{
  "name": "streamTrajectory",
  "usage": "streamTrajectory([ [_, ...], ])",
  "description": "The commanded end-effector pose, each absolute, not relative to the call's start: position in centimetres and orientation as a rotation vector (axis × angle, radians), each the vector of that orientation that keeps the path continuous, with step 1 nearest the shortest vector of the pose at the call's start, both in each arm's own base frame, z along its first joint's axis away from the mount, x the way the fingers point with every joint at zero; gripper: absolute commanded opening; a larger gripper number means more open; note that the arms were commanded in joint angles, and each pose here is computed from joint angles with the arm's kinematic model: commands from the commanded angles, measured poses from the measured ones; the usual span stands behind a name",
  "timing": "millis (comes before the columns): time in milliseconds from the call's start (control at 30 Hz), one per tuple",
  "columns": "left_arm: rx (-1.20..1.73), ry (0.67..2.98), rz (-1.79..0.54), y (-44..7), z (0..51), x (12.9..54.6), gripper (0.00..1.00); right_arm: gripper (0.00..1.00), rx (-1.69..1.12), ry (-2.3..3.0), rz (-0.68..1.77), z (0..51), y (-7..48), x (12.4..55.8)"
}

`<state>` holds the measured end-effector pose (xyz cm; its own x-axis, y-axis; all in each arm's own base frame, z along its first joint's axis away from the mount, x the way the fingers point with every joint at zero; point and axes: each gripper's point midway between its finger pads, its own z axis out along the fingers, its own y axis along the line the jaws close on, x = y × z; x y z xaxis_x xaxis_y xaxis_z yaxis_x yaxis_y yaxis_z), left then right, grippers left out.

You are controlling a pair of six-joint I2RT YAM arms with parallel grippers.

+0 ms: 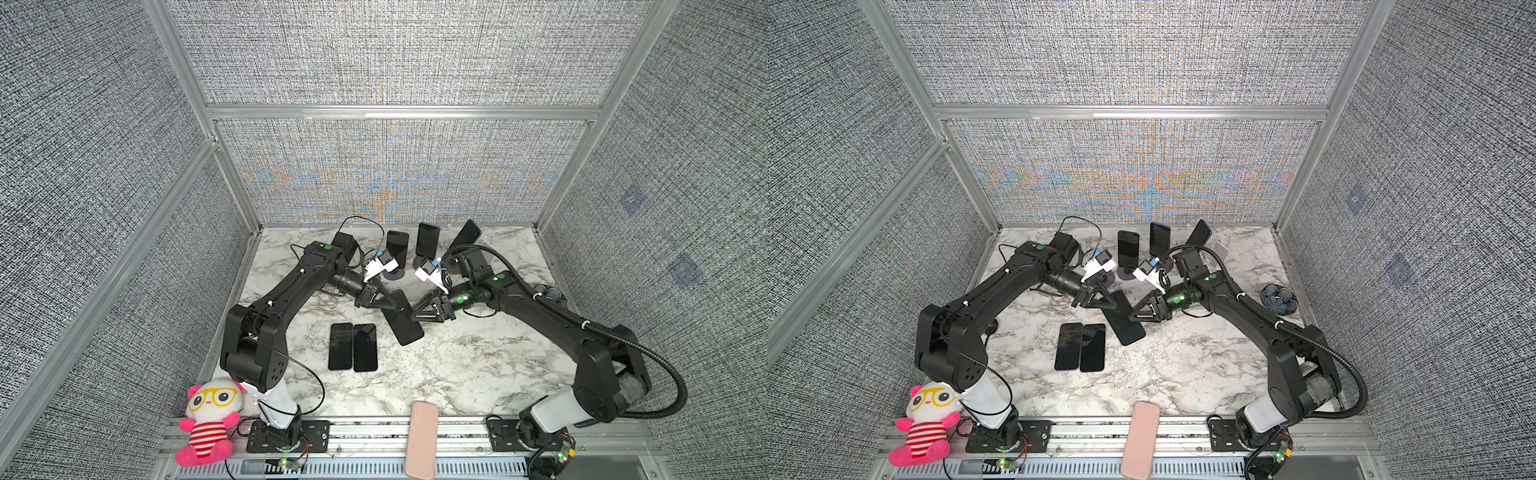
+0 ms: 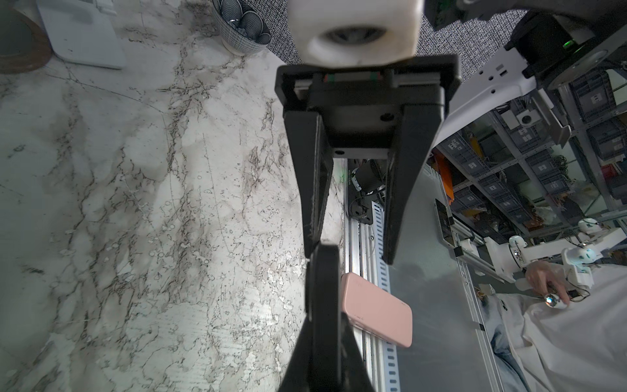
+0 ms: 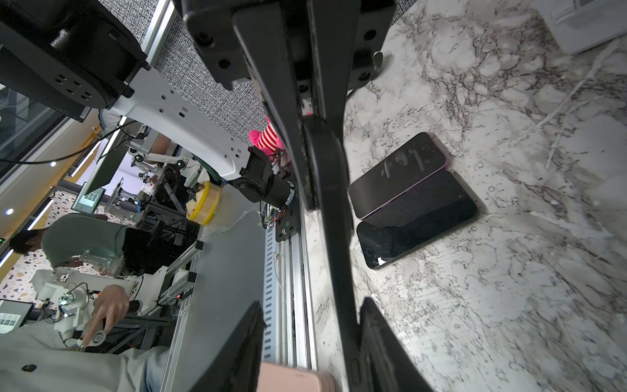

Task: Remove the phone from the phone stand
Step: 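Grasp the black phone with the right gripper while the left gripper opens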

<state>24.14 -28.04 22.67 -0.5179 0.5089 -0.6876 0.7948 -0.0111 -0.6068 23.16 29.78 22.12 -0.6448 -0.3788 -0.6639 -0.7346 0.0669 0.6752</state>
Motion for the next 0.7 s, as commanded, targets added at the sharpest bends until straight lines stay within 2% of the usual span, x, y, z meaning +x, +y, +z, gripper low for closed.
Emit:
streamTrajectory([
  [0, 1.364, 1.953, -1.59, -28.3, 23.6, 23.7, 0.0, 0.34, -1.107, 1.995, 1.643, 22.7, 30.4, 23.4],
  [233, 1.367, 1.955, -1.571, -28.3, 23.5, 23.8, 0.0, 0.16, -1.095, 2.0, 1.653, 22.1, 30.8, 23.5],
  [367, 1.366, 1.956, -1.568, -28.4, 23.5, 23.9, 0.0, 0.12, -1.093, 2.001, 1.662, 22.0, 30.9, 23.3],
  [467, 1.363, 1.956, -1.561, -28.3, 23.5, 24.0, 0.0, 0.02, -1.089, 2.008, 1.659, 21.8, 30.9, 23.3],
  [667, 1.359, 1.959, -1.538, -28.3, 23.4, 24.2, 0.0, 0.0, -1.084, 2.011, 1.638, 21.7, 30.9, 23.3],
])
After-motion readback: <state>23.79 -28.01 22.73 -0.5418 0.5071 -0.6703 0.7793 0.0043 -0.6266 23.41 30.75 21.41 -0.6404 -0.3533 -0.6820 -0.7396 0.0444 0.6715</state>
